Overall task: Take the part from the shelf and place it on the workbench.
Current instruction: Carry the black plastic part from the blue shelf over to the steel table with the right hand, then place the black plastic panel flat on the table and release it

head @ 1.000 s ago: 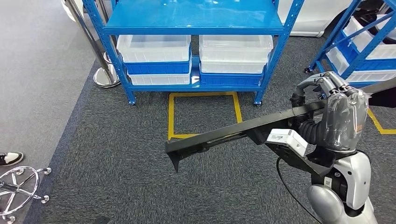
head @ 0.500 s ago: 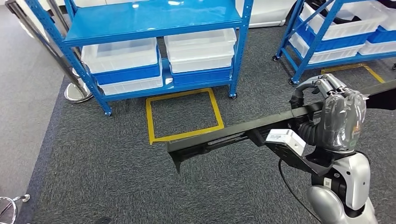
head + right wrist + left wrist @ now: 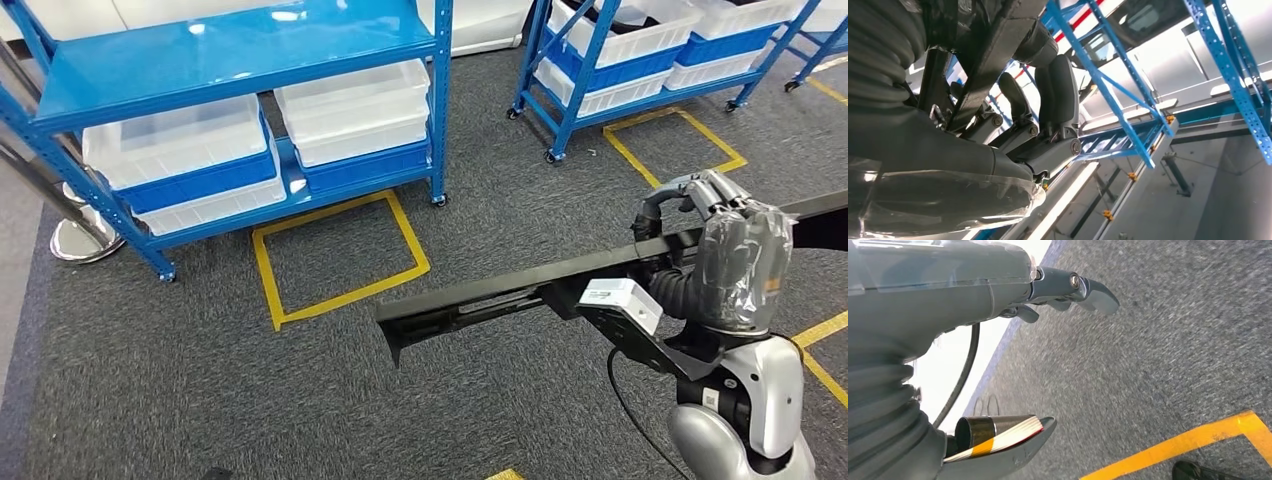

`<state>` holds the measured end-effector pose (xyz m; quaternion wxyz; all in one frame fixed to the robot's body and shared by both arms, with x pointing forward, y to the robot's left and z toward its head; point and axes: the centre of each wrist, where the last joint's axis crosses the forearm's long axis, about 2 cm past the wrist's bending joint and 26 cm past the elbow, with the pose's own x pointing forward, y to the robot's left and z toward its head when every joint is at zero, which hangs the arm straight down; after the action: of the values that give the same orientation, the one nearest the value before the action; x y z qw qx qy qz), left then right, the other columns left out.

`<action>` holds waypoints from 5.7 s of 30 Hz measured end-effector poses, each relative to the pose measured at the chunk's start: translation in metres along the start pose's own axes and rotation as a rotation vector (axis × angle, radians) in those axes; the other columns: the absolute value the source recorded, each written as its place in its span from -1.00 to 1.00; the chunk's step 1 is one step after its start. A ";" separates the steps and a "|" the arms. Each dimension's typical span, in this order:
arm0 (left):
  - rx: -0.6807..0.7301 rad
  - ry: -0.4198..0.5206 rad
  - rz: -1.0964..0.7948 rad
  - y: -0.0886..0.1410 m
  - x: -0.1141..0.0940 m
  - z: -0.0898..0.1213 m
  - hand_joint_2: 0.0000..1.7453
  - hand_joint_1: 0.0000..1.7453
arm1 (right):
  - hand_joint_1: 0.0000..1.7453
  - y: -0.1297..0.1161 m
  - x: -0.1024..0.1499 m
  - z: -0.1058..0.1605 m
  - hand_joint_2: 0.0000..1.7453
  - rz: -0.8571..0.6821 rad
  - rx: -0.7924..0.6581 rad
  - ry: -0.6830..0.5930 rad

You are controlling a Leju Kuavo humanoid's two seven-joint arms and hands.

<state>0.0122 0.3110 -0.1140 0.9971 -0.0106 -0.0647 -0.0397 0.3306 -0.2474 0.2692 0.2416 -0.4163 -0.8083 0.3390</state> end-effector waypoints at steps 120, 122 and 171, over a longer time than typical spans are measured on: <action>-0.017 0.033 -0.037 0.001 0.004 0.000 1.00 -1.00 | 1.00 -0.068 -0.089 0.025 1.00 0.133 0.029 0.131; -0.013 0.040 -0.035 0.001 0.005 0.000 1.00 -1.00 | 1.00 -0.072 -0.092 0.021 1.00 0.148 0.026 0.145; -0.044 0.073 -0.003 -0.006 0.004 -0.001 1.00 -1.00 | 1.00 -0.084 -0.112 0.026 1.00 0.196 0.003 0.220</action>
<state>0.0161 0.3047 -0.1139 0.9982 -0.0307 -0.0272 -0.0428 0.3306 -0.3858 0.3033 0.2949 -0.5276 -0.7318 0.3148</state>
